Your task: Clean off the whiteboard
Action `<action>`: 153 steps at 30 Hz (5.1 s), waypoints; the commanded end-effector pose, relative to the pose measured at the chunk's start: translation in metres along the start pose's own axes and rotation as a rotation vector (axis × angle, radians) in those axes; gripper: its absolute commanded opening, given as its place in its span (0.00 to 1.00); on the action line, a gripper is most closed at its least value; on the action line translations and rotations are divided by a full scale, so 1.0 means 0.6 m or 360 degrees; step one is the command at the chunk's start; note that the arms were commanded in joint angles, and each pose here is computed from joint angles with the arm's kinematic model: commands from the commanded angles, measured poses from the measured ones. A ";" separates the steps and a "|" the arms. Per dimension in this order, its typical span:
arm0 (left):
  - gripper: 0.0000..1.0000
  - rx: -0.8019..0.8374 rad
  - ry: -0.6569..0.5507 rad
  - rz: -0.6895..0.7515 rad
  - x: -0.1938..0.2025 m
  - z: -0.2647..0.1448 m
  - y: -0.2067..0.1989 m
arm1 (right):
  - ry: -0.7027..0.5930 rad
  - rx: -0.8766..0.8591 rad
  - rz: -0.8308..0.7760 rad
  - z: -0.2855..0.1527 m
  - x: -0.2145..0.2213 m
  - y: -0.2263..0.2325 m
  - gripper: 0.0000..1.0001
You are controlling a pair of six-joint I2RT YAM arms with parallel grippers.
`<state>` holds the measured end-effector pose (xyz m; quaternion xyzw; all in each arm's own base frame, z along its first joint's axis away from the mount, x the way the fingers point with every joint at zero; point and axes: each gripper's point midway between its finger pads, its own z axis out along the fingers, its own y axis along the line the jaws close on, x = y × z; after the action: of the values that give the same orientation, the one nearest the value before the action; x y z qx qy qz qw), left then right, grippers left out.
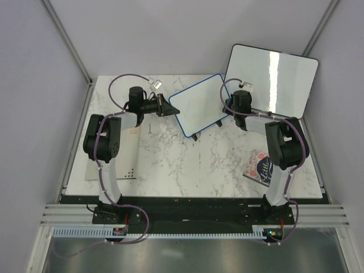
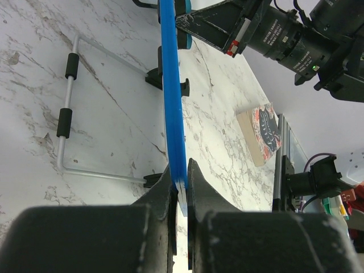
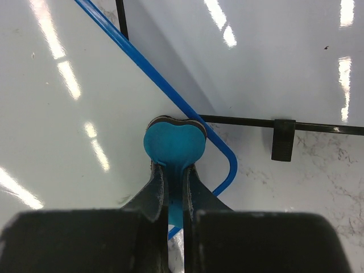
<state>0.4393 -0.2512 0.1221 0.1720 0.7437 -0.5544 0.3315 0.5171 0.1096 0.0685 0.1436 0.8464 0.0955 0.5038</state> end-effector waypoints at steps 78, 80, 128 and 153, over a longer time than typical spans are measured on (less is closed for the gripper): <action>0.02 0.0080 0.0161 0.0055 0.070 -0.026 -0.053 | 0.0587 -0.0334 -0.0450 -0.244 0.235 0.067 0.67; 0.02 0.0067 0.0164 0.0064 0.071 -0.029 -0.056 | 0.0535 -0.0323 -0.0450 -0.243 0.217 0.070 0.68; 0.58 -0.0242 0.0005 0.0179 0.059 -0.089 -0.068 | 0.0324 -0.0196 -0.0086 -0.056 0.106 0.024 0.00; 0.76 -0.0917 -0.0164 0.0064 0.035 -0.190 -0.063 | 0.0448 -0.0263 -0.0268 -0.166 0.211 0.115 0.00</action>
<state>0.3562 -0.1775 0.1394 0.0838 0.8410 -0.3694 0.3863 0.3911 0.2366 0.0216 -0.0125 0.9066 0.1741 0.3843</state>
